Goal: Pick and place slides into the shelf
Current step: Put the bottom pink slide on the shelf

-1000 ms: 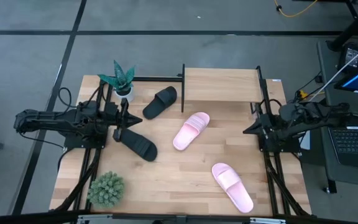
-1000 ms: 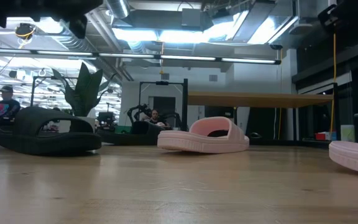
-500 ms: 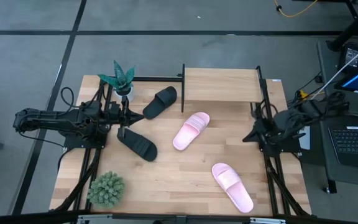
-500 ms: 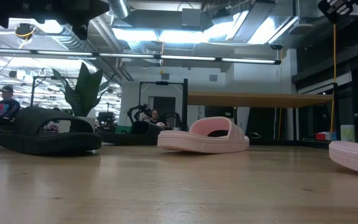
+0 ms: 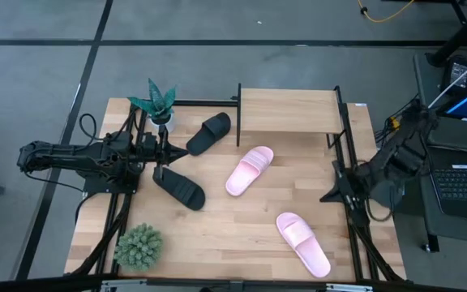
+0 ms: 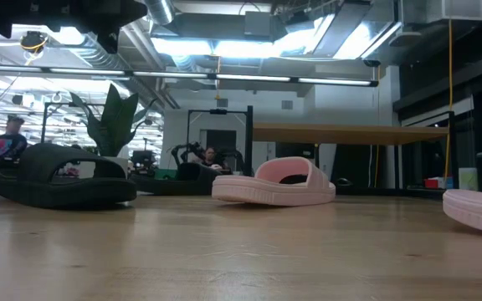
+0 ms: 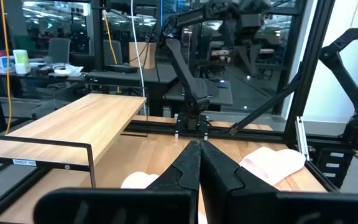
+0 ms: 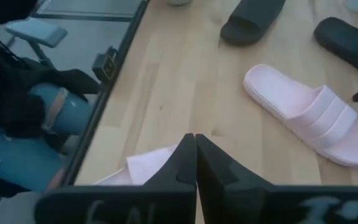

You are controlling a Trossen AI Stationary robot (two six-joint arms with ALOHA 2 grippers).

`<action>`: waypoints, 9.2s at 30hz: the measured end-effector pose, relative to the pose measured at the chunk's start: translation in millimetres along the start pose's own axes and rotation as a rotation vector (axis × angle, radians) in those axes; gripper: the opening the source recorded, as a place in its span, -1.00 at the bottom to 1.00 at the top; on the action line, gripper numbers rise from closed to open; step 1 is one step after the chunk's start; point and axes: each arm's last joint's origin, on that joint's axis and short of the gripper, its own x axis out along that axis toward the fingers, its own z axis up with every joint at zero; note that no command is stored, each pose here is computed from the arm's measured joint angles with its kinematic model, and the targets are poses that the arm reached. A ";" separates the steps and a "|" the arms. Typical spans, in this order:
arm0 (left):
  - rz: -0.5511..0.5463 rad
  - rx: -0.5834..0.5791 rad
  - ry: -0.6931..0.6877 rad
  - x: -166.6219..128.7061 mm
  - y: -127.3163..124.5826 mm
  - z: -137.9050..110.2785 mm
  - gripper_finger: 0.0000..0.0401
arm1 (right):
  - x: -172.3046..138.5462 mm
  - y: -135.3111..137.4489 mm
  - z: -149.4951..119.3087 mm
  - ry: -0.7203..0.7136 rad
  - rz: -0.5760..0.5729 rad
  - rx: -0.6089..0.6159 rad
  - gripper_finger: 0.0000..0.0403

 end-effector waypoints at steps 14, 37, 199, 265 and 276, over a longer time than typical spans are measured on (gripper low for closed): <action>0.000 -0.007 0.003 0.0 0.0 -0.3 -1.00 | 20.2 55.4 -27.2 -0.028 -0.019 0.107 -1.00; 0.000 -0.053 0.003 0.0 0.0 -0.3 -1.00 | 63.7 148.7 -45.1 0.195 -0.377 0.130 -1.00; -0.018 0.000 0.062 -0.2 -0.3 -6.1 -1.00 | -25.9 -126.5 53.9 0.311 -1.296 0.161 -0.99; -0.013 0.000 0.061 -0.2 -0.1 -6.0 -1.00 | 17.0 -198.5 24.5 0.748 -1.349 0.198 -0.99; 0.040 0.002 0.058 -0.2 1.5 -6.0 -1.00 | 16.8 -202.8 25.5 0.743 -1.340 0.198 -0.99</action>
